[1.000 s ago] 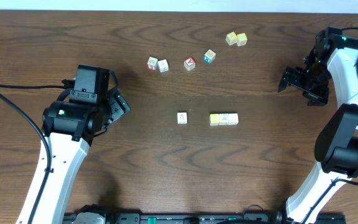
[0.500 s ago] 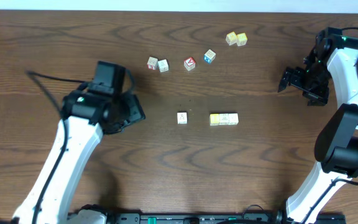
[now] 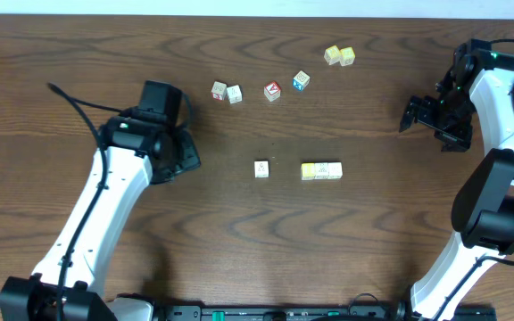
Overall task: Lift 4 blocks
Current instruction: 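Reach the left gripper forward toward the green 'J' block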
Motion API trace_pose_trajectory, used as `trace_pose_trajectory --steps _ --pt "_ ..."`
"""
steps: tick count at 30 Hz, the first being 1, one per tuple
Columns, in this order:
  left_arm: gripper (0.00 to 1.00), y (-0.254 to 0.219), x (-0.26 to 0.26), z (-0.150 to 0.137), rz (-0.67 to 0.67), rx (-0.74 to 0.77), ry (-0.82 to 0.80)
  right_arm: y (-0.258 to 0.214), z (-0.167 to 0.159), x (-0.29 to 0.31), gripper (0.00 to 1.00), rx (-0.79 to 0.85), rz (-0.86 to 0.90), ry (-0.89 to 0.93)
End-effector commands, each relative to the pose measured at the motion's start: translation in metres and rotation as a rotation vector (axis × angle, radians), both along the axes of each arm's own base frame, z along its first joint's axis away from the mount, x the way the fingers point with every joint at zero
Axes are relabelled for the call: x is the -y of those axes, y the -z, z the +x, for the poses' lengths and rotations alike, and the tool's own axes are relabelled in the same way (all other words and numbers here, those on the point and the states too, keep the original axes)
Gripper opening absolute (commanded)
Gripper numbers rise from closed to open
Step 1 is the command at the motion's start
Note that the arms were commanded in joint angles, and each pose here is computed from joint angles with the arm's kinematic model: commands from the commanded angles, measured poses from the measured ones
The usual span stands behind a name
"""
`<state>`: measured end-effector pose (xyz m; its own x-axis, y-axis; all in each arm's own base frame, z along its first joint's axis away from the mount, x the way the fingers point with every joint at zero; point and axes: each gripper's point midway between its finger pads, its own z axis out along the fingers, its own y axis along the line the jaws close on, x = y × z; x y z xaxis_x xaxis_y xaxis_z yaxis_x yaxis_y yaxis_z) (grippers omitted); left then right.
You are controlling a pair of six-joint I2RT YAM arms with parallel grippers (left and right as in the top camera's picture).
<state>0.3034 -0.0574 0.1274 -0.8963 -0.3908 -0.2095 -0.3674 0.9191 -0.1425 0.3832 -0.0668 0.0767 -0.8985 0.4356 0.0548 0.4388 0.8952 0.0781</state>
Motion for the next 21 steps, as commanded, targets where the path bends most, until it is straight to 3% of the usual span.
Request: trace_pose_trajectory --steps 1,6,8,11,16,17,21 --pt "0.67 0.002 -0.019 0.002 0.049 -0.005 -0.046 -0.003 0.003 0.001 0.99 0.012 -0.005 -0.004" --pt "0.66 0.003 -0.023 0.001 0.038 -0.015 -0.083 -0.003 0.003 0.001 0.99 0.012 -0.005 -0.004" --pt "0.58 0.003 -0.023 0.0 0.038 -0.017 -0.082 -0.003 0.003 0.001 0.99 0.012 -0.005 -0.004" --pt "0.34 0.003 -0.023 0.0 0.04 -0.018 -0.078 -0.003 0.003 0.001 0.99 0.012 -0.005 -0.004" --pt "0.19 0.008 -0.022 -0.001 0.034 -0.023 -0.076 -0.003 0.003 0.001 0.99 0.012 -0.005 -0.004" --pt "0.12 0.014 -0.012 -0.002 -0.017 -0.029 -0.043 -0.003 0.003 0.001 0.99 0.012 -0.005 -0.004" --pt "0.1 0.03 0.022 -0.005 -0.185 -0.038 0.102 -0.003 0.003 0.001 0.99 0.012 -0.005 -0.004"
